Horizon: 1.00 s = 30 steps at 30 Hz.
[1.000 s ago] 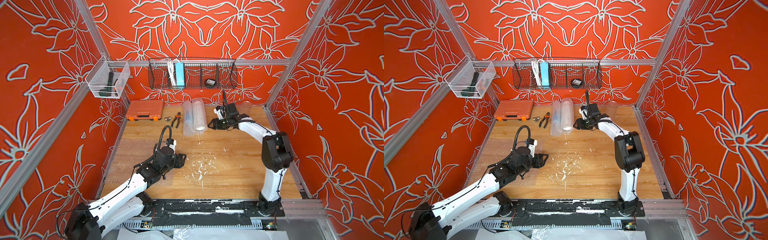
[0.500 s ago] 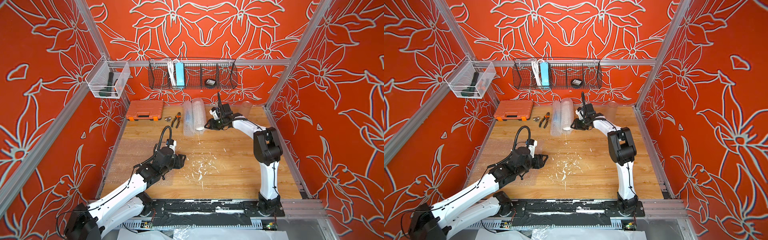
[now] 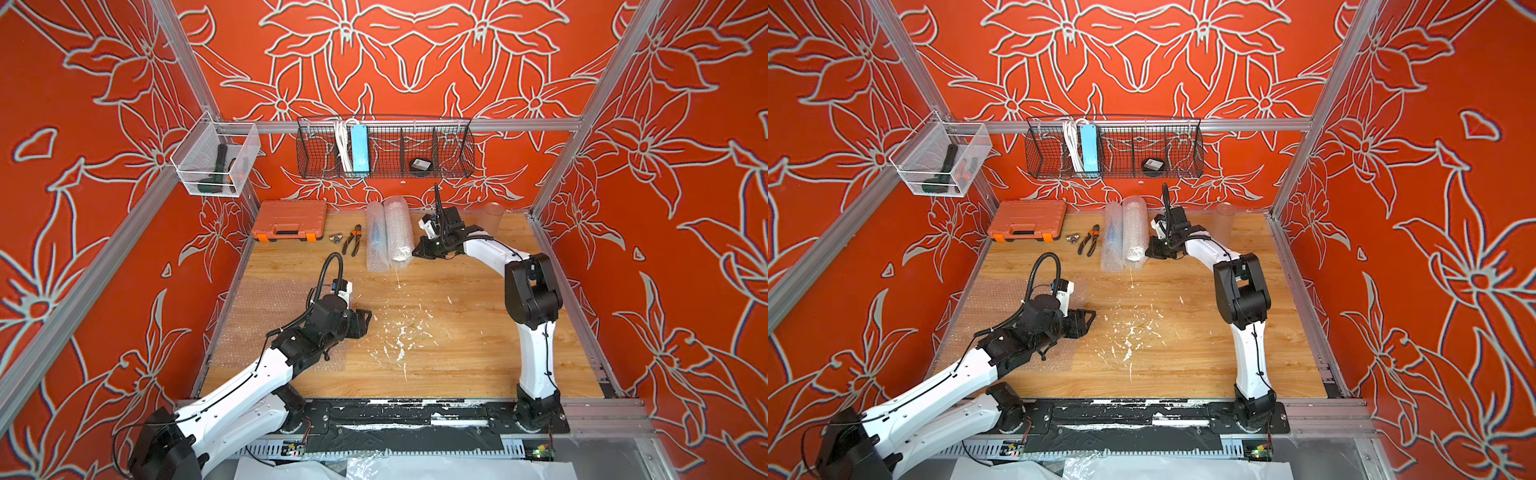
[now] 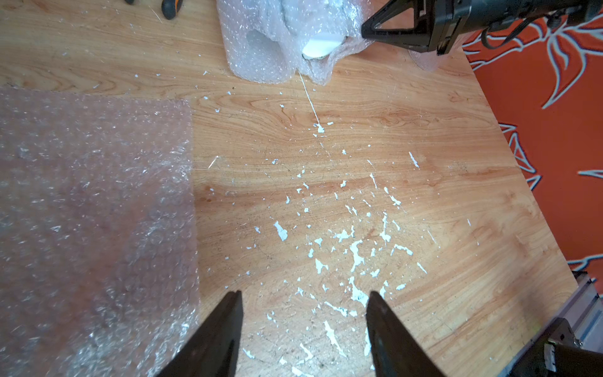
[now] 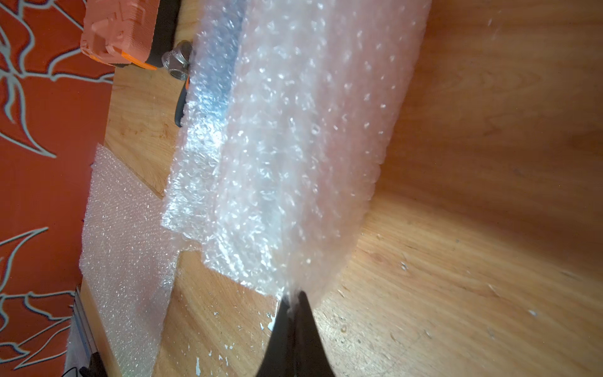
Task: Unwrap the vase from the bubble wrap
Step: Move the bubble wrap to the center of the board.
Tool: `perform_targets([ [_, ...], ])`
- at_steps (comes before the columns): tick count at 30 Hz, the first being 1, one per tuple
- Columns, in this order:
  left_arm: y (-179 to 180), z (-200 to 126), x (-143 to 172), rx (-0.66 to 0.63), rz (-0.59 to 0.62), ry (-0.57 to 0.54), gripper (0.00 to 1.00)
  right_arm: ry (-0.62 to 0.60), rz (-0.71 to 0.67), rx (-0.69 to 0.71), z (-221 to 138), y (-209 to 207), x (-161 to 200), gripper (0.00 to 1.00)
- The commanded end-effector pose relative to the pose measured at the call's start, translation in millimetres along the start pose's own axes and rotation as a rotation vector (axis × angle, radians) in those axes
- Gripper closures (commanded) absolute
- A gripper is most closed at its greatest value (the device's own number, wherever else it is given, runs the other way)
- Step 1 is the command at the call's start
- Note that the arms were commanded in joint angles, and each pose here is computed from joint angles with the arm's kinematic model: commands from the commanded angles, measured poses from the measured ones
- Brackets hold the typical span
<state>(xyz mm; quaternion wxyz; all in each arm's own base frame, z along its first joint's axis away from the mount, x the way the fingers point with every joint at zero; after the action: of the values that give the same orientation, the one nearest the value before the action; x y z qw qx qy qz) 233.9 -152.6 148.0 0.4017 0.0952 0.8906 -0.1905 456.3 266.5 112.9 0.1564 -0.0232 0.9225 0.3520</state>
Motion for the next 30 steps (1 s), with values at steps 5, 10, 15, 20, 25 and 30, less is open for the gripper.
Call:
perform_targets([
  [5, 1.9, 0.5, 2.8, -0.001, 0.005, 0.006, 0.41, 0.024, -0.025, 0.017, -29.7, 5.4, 32.0, 1.0],
  [10, -1.9, 1.9, 2.3, 0.021, 0.01, 0.01, 0.4, 0.046, -0.015, -0.004, -45.0, 4.4, 61.9, 1.0],
  [15, -7.3, 6.0, 4.9, 0.056, 0.003, 0.025, 0.39, 0.052, -0.009, -0.017, -64.4, 2.7, 98.7, 1.0],
  [20, -15.6, 10.5, 7.1, 0.109, -0.012, 0.041, 0.36, 0.069, -0.01, -0.042, -79.2, 6.0, 141.6, 1.0],
  [25, -25.0, 14.0, 6.1, 0.165, -0.018, 0.05, 0.34, 0.083, -0.024, -0.047, -93.8, 9.9, 181.2, 1.0],
  [30, -34.3, 17.6, 4.3, 0.221, -0.025, 0.052, 0.32, 0.093, -0.048, -0.047, -103.7, 9.2, 210.2, 1.0],
])
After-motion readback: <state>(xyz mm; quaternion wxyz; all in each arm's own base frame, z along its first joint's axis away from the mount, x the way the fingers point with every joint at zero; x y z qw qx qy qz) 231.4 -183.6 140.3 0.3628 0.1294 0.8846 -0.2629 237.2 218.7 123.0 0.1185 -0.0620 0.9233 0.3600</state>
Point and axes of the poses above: each gripper's point midway between its finger pads, its own z axis out along the fingers, its own y axis along the line the jaws close on, x = y × z, the point moved 2 cm from there along -z, back along the fingers, and after that the axes turned 12 degrees about z, right-handed, at the moved point
